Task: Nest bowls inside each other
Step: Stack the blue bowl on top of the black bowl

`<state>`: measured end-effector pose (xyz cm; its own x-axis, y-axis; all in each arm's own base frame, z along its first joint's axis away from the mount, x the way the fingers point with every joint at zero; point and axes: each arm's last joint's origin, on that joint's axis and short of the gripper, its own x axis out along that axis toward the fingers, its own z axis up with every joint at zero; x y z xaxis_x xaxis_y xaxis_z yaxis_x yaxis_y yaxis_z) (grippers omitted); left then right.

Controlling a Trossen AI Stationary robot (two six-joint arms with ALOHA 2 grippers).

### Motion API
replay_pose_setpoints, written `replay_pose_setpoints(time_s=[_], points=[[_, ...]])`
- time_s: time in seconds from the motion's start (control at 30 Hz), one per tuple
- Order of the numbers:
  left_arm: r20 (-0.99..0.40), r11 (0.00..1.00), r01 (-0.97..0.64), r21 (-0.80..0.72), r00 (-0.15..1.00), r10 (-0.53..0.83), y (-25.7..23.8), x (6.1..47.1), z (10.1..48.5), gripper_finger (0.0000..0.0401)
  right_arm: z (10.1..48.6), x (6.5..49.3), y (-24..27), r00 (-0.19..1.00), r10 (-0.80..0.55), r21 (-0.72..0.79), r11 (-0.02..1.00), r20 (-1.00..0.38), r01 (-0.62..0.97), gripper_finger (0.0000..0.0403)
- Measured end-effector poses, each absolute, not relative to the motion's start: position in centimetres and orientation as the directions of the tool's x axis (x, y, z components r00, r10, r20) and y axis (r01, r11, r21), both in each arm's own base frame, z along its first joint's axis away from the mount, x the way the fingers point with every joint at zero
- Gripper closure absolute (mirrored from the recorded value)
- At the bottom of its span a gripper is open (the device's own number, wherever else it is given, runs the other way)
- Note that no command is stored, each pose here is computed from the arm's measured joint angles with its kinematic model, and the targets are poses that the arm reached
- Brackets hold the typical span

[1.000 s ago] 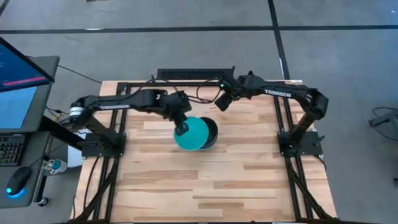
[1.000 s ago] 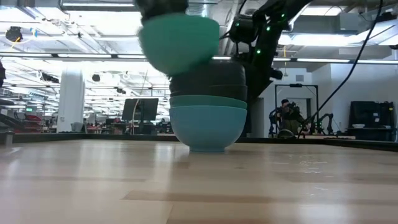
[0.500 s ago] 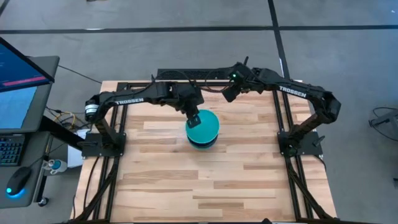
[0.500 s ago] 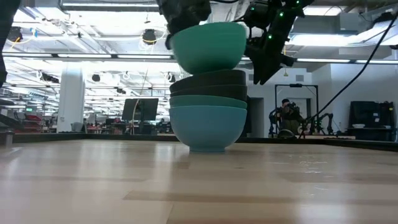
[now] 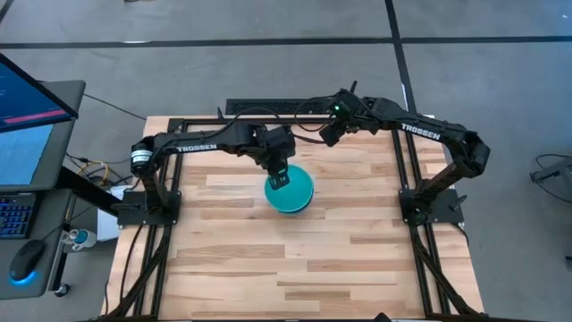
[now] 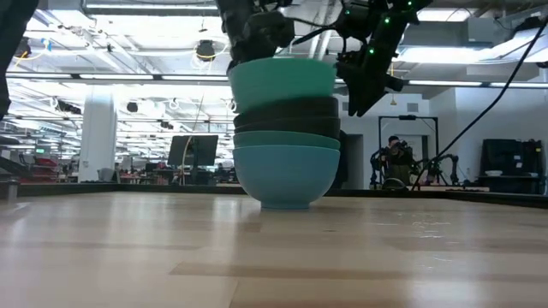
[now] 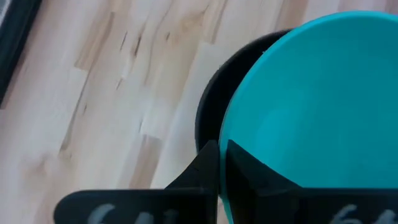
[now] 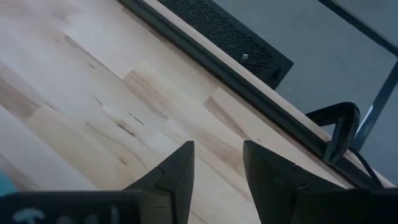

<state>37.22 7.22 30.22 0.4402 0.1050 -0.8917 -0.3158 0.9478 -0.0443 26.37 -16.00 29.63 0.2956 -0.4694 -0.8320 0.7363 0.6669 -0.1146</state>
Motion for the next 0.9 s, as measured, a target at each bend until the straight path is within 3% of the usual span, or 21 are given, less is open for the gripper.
replay_pose_setpoints(time_s=[0.9], points=[[-0.887, 0.938, -0.346, -0.010, 0.436, 0.152, 7.23, 37.76, 29.70, 0.0386, 29.55, 26.42, -15.82, 0.294, -0.461, -0.114, 0.672, -0.837, 0.732, 0.0241]])
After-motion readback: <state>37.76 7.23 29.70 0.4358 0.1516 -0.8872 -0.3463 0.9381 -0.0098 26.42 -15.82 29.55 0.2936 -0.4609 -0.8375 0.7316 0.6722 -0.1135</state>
